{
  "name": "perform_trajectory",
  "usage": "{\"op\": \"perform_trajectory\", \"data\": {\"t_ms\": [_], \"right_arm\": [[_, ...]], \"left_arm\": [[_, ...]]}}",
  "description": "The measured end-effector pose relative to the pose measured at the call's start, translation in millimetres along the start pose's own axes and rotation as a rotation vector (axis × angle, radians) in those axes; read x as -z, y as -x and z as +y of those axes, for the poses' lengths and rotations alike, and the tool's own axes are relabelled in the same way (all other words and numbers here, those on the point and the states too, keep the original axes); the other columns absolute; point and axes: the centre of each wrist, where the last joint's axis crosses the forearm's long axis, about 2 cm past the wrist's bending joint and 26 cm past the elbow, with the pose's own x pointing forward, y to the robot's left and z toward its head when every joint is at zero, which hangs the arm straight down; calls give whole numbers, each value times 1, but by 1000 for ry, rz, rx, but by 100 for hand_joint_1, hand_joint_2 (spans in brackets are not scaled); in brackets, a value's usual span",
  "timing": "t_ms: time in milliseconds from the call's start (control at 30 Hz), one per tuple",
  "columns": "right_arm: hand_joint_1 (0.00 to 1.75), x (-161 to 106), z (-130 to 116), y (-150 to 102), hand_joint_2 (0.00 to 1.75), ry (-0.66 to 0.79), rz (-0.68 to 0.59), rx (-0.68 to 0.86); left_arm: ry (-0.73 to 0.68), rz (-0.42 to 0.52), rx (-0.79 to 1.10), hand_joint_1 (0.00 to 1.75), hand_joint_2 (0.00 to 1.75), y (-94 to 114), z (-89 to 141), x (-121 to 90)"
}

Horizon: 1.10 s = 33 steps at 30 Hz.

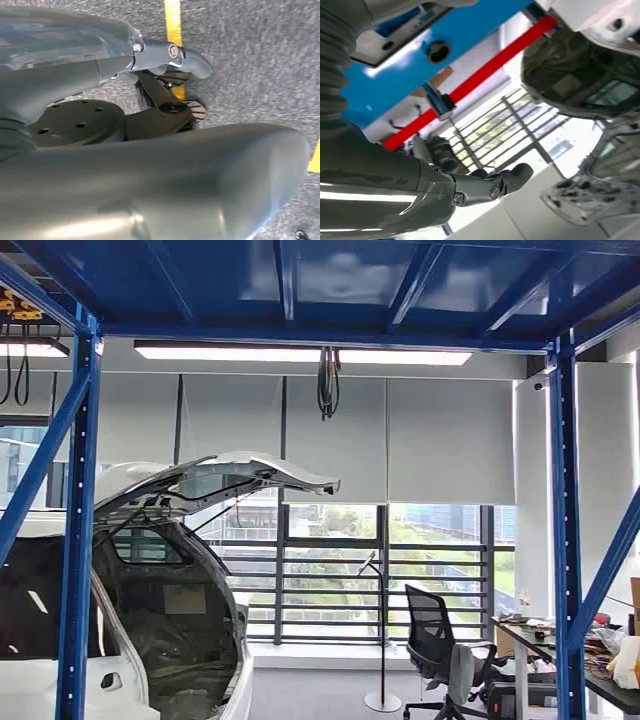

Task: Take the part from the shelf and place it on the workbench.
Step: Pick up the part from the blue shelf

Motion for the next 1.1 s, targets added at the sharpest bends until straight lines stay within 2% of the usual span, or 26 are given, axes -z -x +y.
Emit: {"op": "perform_trajectory", "data": {"t_ms": [233,367,500,633,767,1000,1100], "right_arm": [[0,-20,2,1,0,27,-16,60],[0,-21,-4,1,0,33,-16,64],[0,-24,-5,5,175,10,3,124],[0,-28,-14,8,175,15,34,87],[0,-45,-14,7,175,33,84,-80],[0,-95,20,-10,175,50,184,-515],[0,-120,40,-22,175,29,203,-618]], "left_arm": [[-4,9,16,0,0,4,5,-3],[-9,0,20,0,0,1,7,-1],[-14,-1,18,0,0,1,7,-1],[-23,-6,7,0,0,1,6,-1],[-33,-5,-2,0,0,3,6,-2],[-54,-9,-13,0,0,4,6,-3],[-64,-11,-22,0,0,5,5,-3]]}}
